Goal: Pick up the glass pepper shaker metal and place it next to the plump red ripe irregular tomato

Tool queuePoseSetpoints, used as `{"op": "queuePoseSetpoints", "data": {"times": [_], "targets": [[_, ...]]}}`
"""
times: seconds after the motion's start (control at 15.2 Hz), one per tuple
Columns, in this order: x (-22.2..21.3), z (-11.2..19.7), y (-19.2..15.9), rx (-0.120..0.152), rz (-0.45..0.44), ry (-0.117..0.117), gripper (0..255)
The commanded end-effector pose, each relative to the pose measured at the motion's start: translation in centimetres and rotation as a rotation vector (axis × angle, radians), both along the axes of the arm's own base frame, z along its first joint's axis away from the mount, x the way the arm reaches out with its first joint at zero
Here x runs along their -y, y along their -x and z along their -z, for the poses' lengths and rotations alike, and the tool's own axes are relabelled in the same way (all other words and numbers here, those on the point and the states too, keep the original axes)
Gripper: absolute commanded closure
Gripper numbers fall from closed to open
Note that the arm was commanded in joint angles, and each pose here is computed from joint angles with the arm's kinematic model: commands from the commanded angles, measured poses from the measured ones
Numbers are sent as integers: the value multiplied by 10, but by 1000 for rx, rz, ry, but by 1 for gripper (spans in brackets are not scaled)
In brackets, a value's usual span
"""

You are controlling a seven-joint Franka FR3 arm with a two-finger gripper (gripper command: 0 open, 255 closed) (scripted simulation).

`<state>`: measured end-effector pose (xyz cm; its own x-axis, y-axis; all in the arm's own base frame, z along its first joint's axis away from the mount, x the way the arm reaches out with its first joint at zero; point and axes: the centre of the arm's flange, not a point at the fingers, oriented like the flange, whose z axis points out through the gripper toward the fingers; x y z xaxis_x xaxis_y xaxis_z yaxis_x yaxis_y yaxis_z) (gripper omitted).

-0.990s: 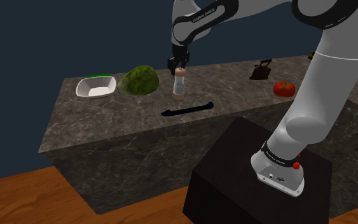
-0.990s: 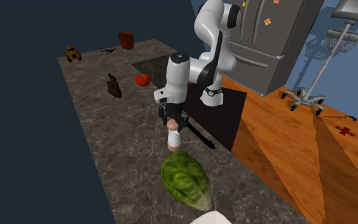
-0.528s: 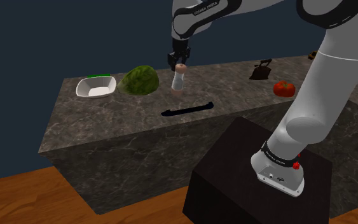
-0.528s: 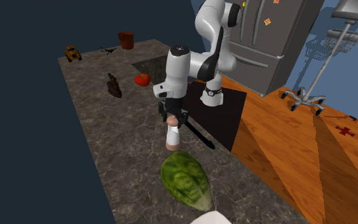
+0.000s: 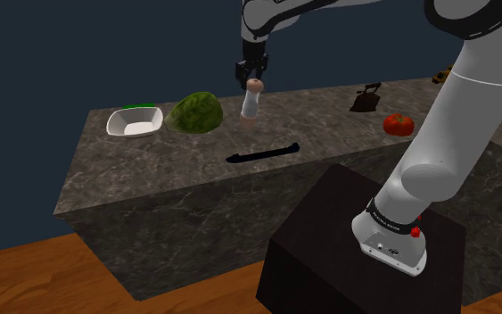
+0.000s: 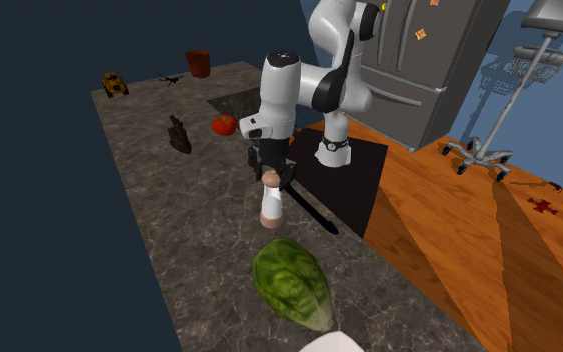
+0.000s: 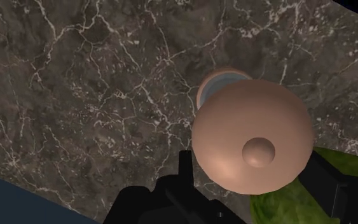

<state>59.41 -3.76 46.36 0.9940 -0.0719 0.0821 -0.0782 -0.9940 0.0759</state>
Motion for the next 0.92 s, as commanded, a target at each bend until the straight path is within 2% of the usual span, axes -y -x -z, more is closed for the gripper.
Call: {"op": "queuePoseSetpoints", "data": {"times": [0.0,0.86], "targets": [[0,-11,-1,0,0,0,255],[0,-79,-1,0,0,0,255]]}}
